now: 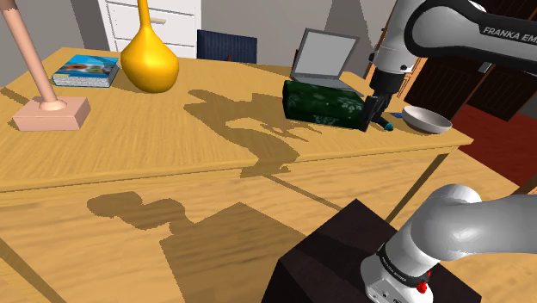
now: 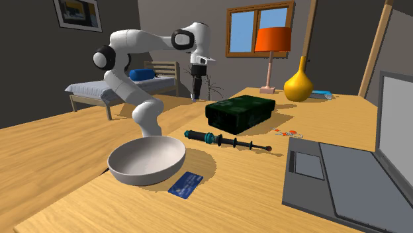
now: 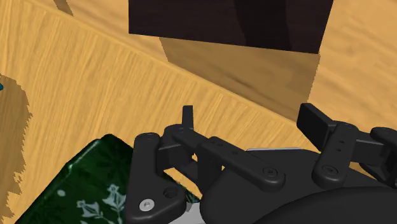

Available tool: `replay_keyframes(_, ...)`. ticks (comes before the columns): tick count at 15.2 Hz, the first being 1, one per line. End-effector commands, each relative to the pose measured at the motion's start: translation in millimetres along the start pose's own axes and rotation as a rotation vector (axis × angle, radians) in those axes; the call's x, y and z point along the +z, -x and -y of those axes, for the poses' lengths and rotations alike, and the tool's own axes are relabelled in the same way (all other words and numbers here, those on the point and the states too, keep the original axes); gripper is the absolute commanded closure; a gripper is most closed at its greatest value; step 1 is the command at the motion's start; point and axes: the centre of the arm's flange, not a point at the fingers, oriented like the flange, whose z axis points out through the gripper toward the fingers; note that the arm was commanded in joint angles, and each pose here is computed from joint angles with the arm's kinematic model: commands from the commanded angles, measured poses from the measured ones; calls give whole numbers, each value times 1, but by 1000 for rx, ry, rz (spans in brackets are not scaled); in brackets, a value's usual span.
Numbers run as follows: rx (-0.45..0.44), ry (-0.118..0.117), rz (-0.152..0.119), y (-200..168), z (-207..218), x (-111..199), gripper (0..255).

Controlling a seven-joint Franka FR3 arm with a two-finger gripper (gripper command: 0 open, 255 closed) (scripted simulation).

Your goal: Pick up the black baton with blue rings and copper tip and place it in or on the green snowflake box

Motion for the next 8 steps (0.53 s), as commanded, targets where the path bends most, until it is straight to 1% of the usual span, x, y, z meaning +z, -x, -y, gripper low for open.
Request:
replay_keyframes(1, 0, 0, 0, 0, 0, 0, 0)
replay_keyframes(8, -19, -49, -54, -14, -97, 4, 0)
